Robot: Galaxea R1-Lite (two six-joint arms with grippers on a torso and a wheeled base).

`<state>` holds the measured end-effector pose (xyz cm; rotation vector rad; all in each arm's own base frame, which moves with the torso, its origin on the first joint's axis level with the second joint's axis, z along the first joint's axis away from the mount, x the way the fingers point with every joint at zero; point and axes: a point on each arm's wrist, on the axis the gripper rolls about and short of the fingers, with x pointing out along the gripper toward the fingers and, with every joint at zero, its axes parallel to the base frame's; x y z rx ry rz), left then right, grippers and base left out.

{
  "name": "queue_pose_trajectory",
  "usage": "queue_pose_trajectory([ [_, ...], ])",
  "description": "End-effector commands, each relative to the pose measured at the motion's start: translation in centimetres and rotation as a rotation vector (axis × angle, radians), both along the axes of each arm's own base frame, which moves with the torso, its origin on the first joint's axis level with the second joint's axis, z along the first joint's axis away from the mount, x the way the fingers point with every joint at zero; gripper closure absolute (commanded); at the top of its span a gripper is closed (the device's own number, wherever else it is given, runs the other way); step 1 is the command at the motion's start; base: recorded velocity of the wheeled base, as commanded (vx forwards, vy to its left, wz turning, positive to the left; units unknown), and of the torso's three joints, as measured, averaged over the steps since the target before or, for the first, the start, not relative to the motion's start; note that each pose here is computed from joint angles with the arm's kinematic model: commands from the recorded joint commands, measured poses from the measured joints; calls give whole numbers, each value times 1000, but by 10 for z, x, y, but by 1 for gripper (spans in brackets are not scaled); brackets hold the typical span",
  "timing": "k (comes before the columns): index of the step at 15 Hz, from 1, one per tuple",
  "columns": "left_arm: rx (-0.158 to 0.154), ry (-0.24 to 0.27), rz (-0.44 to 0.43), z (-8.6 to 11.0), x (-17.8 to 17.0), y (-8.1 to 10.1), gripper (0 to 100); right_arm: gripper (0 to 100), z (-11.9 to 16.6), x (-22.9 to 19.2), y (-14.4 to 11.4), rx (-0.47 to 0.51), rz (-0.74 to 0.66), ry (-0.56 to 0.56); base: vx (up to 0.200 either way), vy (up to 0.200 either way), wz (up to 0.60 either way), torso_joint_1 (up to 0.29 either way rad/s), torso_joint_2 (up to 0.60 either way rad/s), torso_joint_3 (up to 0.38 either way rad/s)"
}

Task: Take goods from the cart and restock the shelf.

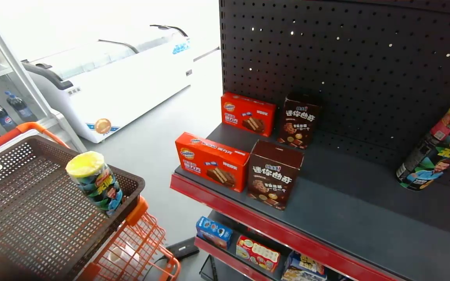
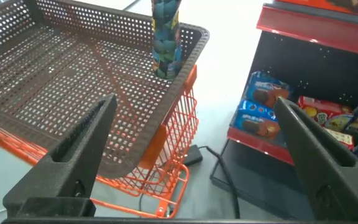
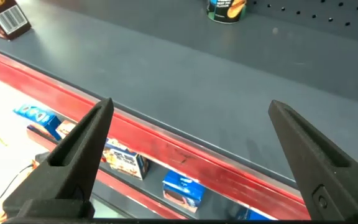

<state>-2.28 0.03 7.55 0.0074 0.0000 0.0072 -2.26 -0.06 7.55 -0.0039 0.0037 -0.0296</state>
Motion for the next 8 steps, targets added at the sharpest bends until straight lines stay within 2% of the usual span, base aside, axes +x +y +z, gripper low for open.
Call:
queue_pose_trajectory([
  [1,0,0,0,0,0,0,0,0,0,0,0,-1,0,1,0,0,0,0,0,0],
  [3,6,-1,30,1,-1,1,0,0,0,0,0,-1,0,1,0,0,0,0,0,0],
  [4,46,-5,33,2,-1,1,0,0,0,0,0,-1,0,1,0,0,0,0,0,0],
  [5,66,-8,34,3,-1,1,0,0,0,0,0,-1,0,1,0,0,0,0,0,0],
  [8,83,-9,36,4,-1,0,0,0,0,0,0,-1,0,1,0,0,0,0,0,0],
])
